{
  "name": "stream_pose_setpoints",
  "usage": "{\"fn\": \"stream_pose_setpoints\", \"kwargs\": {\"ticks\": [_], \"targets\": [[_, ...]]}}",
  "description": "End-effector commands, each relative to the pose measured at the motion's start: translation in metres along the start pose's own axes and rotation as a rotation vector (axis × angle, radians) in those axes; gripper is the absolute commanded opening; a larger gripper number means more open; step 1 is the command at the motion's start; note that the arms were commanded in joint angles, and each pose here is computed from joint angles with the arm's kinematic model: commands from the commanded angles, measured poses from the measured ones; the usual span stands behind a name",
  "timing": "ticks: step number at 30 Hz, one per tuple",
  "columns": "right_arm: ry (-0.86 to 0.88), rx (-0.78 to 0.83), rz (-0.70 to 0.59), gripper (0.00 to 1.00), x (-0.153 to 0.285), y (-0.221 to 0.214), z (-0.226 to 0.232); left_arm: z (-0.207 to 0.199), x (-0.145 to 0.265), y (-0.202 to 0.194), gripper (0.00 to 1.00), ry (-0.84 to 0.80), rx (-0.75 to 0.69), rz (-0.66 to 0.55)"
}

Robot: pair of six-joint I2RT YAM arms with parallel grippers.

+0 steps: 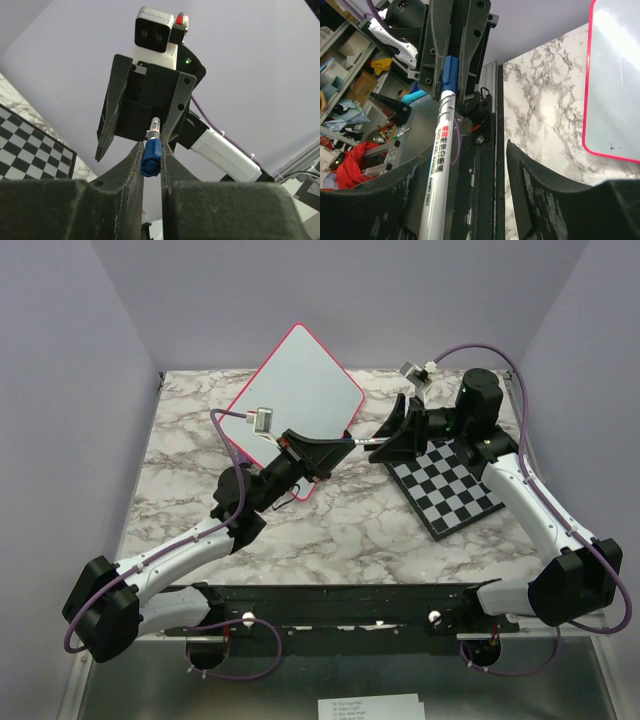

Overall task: Write a sentence on the whiteboard
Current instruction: Open the pen cap from the whiteboard marker.

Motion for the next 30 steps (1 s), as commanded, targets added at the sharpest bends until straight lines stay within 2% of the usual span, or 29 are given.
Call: {"fn": "stream_pose_setpoints", "kwargs": {"ticks": [1,6,9,10,13,17,18,21,26,27,28,29,30], "targets": [[0.029,0.009,0.029,0.63,0.0,0.0,0.01,0.006,0.0,-0.015,0.0,0.004,-0.005,0.099],[0.043,0.017,0.036,0.62,0.001,0.0,0.014,0.01,0.0,-0.019,0.0,0.026,-0.031,0.126],[0.041,0.008,0.036,0.56,0.001,-0.001,0.013,0.012,-0.001,-0.02,0.0,0.034,-0.035,0.129],[0.042,0.002,0.037,0.49,0.0,-0.002,0.012,0.012,-0.001,-0.02,0.0,0.034,-0.036,0.131],[0.052,-0.01,0.047,0.37,-0.001,-0.003,0.012,0.013,-0.002,-0.021,0.0,0.036,-0.035,0.133],[0.062,-0.01,0.056,0.35,-0.003,-0.005,0.013,0.014,-0.002,-0.022,0.0,0.037,-0.035,0.134],[0.066,-0.01,0.059,0.31,-0.004,-0.005,0.014,0.015,-0.003,-0.022,0.0,0.038,-0.035,0.133],[0.081,-0.007,0.07,0.0,-0.005,-0.006,0.016,0.014,-0.002,-0.021,0.0,0.034,-0.036,0.131],[0.083,0.006,0.072,0.01,-0.004,-0.008,0.016,0.015,0.004,-0.018,0.0,0.033,-0.042,0.113],[0.081,0.009,0.07,0.01,-0.004,-0.009,0.016,0.013,0.007,-0.016,0.06,0.028,-0.043,0.107],[0.08,0.006,0.07,0.0,-0.004,-0.01,0.016,0.014,0.01,-0.014,0.17,0.03,-0.044,0.103],[0.078,0.006,0.069,0.01,-0.003,-0.01,0.015,0.016,0.012,-0.011,0.41,0.032,-0.048,0.101],[0.078,0.009,0.069,0.0,-0.004,-0.011,0.015,0.015,0.017,-0.008,0.52,0.032,-0.052,0.095]]}}
Point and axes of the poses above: each gripper's point midway between its finger pads, its own x axis back along the fingers, its own z axis along the line the jaws close on, y = z × x, the point moved 4 cm from there along x, back along the fingers, and after that the axes turned 12 degrees about -x, right-handed, at the moved point
